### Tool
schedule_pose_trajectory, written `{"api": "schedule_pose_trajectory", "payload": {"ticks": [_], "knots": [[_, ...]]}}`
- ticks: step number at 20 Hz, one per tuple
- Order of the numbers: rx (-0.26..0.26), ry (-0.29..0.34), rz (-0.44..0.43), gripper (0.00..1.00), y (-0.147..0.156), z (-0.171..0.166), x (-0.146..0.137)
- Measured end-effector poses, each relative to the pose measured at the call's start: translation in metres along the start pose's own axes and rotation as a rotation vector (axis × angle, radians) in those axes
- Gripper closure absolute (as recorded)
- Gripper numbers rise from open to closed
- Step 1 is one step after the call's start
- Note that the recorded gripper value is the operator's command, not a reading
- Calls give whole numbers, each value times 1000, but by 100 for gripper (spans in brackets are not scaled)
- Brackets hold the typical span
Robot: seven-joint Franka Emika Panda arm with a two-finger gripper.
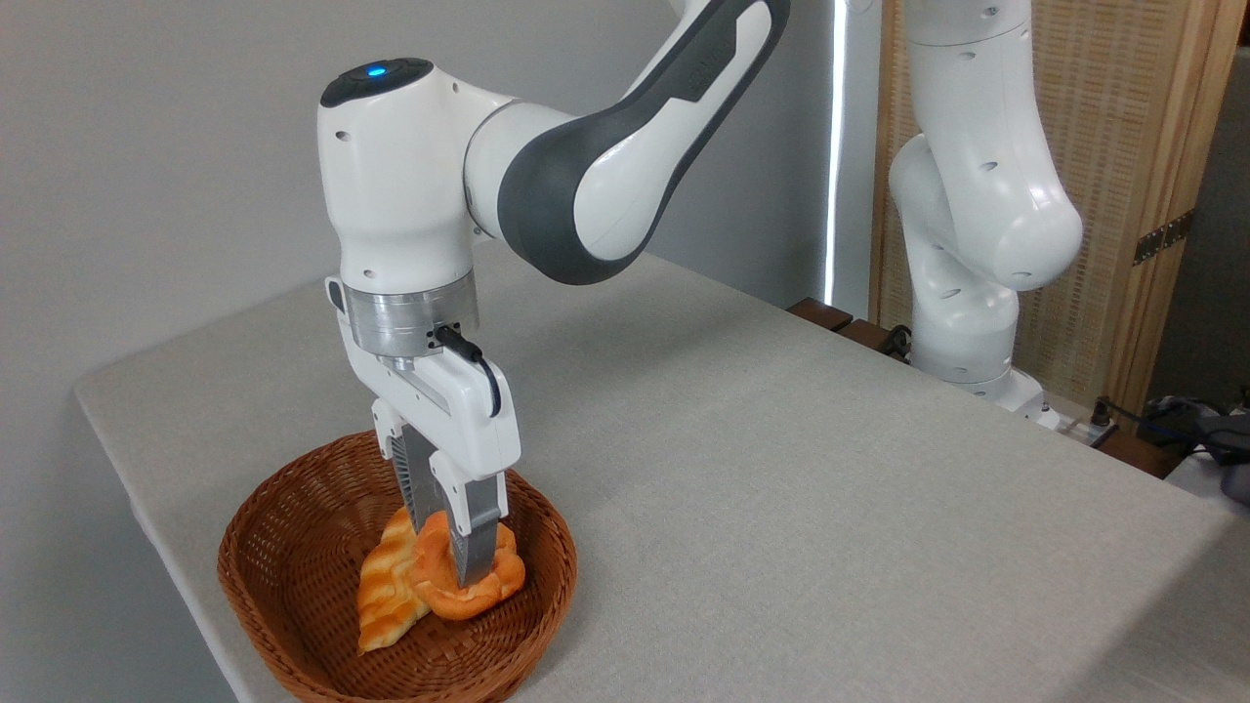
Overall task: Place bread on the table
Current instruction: 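Close the gripper on the round orange bun and lift it, then carry the bun out of the basket and lower it onto the table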
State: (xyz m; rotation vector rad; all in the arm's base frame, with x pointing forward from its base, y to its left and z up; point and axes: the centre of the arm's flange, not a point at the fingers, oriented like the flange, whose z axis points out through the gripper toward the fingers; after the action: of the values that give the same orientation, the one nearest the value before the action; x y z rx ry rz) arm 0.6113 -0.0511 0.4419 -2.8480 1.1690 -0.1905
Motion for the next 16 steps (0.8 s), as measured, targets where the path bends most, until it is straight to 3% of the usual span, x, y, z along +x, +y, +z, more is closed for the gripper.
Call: {"api": "schedule_pose_trajectory", "payload": {"ticks": [9,12,16], "knots": [[6,11,1,80,-2,-7,0],[9,28,-1,80,-2,-21,-2],[-29,23,-5,78,0,-52,-17]]}}
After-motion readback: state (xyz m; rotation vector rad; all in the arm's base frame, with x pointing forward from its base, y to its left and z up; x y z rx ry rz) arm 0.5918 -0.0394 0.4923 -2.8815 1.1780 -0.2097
